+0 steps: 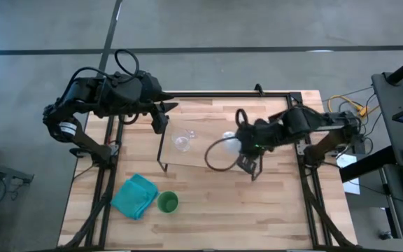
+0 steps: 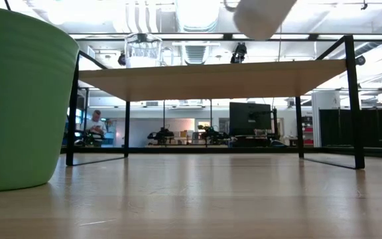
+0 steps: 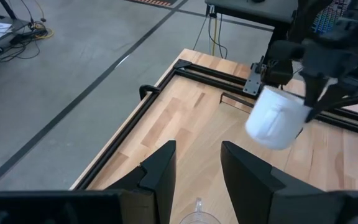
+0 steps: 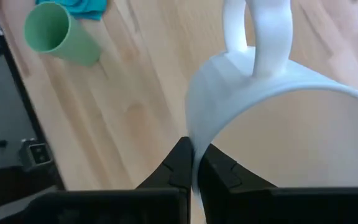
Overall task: Stack small to large cups/mugs on shelf
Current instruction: Put the white cup on the shelf
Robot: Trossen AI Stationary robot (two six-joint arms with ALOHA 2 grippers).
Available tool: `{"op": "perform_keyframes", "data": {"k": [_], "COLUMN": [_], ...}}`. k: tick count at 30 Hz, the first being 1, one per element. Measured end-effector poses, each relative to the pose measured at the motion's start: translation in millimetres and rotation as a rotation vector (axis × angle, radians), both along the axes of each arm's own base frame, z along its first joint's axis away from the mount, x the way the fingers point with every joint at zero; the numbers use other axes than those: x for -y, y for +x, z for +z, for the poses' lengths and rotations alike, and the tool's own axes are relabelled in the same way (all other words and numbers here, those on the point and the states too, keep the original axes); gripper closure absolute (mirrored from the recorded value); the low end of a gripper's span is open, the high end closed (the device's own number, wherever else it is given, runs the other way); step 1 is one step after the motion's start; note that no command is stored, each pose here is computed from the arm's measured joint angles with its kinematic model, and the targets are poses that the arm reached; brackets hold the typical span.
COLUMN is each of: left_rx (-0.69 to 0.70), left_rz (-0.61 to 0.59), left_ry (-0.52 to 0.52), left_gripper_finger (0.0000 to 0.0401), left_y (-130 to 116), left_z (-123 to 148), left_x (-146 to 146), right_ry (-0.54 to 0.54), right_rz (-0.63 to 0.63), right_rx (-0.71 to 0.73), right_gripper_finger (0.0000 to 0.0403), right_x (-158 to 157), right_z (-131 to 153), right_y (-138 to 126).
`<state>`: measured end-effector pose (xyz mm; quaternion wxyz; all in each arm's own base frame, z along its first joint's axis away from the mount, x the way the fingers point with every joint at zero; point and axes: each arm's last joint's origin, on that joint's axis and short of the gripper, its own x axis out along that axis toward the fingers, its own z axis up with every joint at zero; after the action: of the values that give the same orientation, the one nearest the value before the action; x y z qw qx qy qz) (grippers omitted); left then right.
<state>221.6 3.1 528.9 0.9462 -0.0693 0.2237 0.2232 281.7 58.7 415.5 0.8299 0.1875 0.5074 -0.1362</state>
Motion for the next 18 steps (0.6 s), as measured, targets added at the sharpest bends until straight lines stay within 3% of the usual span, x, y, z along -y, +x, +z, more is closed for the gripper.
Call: {"op": "perform_keyframes", "data": {"k": [9,12,18], "left_rx": [-0.015,-0.015,-0.025], "left_rz": [-0.001,-0.001,-0.012], "left_ry": [0.003,0.004,0.024], "left_gripper_finger": [0.0287,0.0287,0.0287], "left_y": [2.1,2.0,2.0], "left_z": [-2.9,-2.9,-2.9], "left_x": [0.0,0.0,0.0], "right_ry": [-0.063,-0.074,-0.106], "right_rz": [0.194,0.292,0.473], "right_rx": [-0.044,-0.096,-0.069], "right_gripper_finger": [0.0394,0.0394,0.0394], "right_x": [8.4,7.5,4.9], "right_z": [-11.1,-11.0,-11.0], "right_y": [60.3,67.9,78.6]}}
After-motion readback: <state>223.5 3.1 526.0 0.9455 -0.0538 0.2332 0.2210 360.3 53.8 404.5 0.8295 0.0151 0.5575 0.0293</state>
